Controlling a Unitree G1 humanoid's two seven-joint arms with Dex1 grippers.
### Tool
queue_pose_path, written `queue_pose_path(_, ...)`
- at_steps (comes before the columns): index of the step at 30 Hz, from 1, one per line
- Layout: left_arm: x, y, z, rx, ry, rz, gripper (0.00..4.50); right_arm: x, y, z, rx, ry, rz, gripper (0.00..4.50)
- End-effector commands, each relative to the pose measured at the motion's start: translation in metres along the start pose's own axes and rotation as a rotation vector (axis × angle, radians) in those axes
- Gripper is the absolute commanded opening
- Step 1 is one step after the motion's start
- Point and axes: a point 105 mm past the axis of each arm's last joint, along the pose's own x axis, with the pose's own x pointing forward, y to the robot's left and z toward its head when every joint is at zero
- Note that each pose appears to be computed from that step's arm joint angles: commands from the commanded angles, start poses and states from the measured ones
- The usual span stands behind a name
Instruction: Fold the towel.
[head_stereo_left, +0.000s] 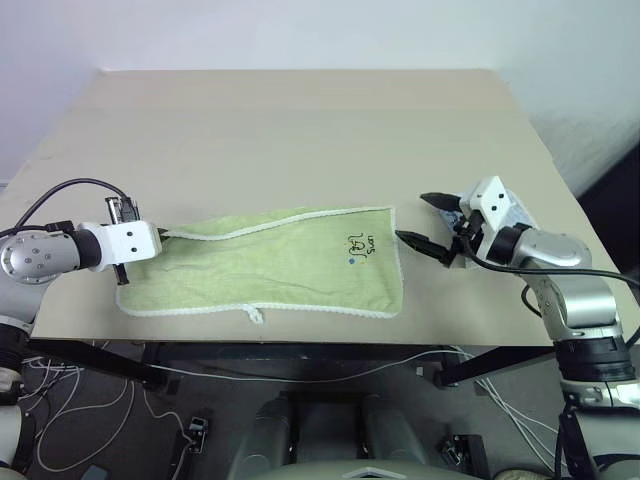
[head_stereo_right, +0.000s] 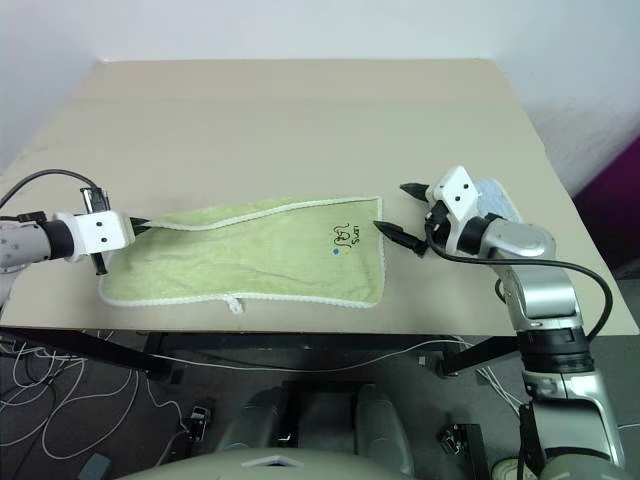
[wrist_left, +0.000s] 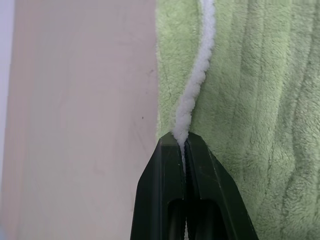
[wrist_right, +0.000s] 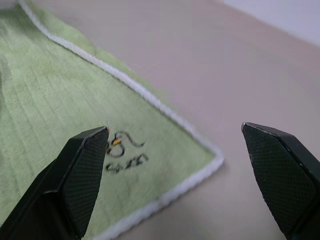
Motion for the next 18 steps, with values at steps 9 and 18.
queue_pose_path(9, -0.012, 0.008, 0.000, -0.068, -0.009, 0.091, 0.02, 0.036, -0.031, -0.015, -0.355, 0.115, -0.024, 4.50)
queue_pose_path(18, -0.016, 0.004, -0.003, -0.070, 0.009, 0.082, 0.02, 0.064, -0.038, -0.028, -0.426, 0.165, 0.016, 4.50)
